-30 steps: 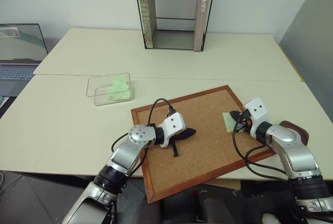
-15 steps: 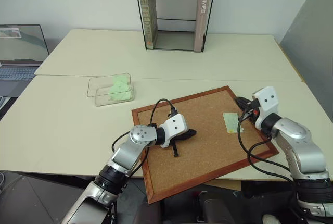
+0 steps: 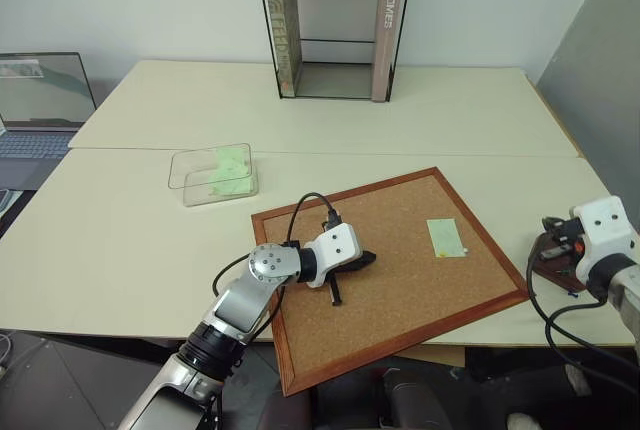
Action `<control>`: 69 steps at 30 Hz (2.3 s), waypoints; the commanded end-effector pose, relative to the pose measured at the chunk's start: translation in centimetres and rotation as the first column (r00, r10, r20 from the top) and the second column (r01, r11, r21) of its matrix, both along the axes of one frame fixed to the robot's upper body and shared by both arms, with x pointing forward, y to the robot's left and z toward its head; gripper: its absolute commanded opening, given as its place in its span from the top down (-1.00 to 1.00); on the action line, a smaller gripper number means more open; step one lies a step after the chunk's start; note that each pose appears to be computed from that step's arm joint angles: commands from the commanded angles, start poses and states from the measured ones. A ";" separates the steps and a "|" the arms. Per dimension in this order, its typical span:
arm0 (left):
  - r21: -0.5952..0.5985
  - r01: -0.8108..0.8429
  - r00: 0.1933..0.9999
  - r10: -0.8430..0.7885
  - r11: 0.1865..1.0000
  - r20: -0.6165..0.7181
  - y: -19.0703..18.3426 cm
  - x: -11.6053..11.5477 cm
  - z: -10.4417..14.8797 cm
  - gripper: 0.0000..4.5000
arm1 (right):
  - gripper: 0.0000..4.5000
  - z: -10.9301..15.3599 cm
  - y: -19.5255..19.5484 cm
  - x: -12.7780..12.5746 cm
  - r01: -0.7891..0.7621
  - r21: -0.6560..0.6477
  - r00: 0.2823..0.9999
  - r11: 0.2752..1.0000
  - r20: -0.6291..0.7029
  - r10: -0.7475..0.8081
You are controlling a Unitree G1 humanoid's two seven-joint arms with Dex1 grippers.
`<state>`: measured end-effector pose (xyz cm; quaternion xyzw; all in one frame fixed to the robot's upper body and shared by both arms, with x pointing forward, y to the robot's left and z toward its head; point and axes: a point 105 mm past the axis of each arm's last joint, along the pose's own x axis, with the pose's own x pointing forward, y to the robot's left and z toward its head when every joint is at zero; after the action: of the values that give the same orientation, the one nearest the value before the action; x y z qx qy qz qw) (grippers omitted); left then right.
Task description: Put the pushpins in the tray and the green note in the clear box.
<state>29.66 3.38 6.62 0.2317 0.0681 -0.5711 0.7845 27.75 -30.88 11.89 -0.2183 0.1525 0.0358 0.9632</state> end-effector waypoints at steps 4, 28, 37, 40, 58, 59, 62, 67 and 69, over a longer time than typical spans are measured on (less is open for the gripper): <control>0.081 0.024 0.997 -0.017 0.996 -0.076 0.4 -1.2 -2.9 1.00 | 0.99 -0.2 -1.6 -1.0 0.062 -0.067 0.998 0.996 -0.015 -0.063; 0.092 0.026 0.998 -0.020 0.995 -0.062 0.8 -1.0 -2.9 1.00 | -0.98 1.8 -1.3 -0.3 0.043 0.139 0.992 0.989 0.108 -0.058; 0.101 0.030 0.998 -0.024 0.994 -0.058 1.0 -0.8 -3.0 1.00 | -0.98 1.0 5.7 -0.6 -0.232 0.280 0.970 0.932 0.136 0.201; 0.101 0.029 0.998 -0.024 0.994 -0.055 1.0 -0.7 -2.9 1.00 | -0.98 -0.2 6.7 -0.5 -0.240 0.284 0.969 0.928 0.122 0.213; 0.106 0.024 0.999 -0.019 0.994 -0.050 1.1 -0.6 -2.9 1.00 | -0.52 -3.5 9.3 0.5 -0.259 0.313 0.966 0.914 0.079 0.246; 0.106 0.024 0.999 -0.019 0.994 -0.050 1.1 -0.6 -2.9 1.00 | -0.42 -3.5 9.3 0.5 -0.260 0.311 0.966 0.914 0.078 0.248; 0.107 0.024 0.999 -0.018 0.994 -0.051 1.1 -0.6 -2.9 1.00 | -0.16 -3.8 9.4 0.4 -0.263 0.303 0.965 0.916 0.072 0.253; 0.110 0.025 0.999 -0.019 0.994 -0.051 1.1 -0.6 -2.9 1.00 | 0.26 -4.0 9.5 0.2 -0.266 0.297 0.964 0.917 0.070 0.256; 0.111 0.025 0.999 -0.020 0.994 -0.050 1.1 -0.6 -2.9 1.00 | 0.49 -4.0 9.5 0.1 -0.266 0.296 0.964 0.917 0.069 0.258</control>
<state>29.74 3.51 6.41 0.2482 0.0625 -0.5785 0.7745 27.87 -21.15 6.94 -0.0766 0.1207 0.1903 0.9713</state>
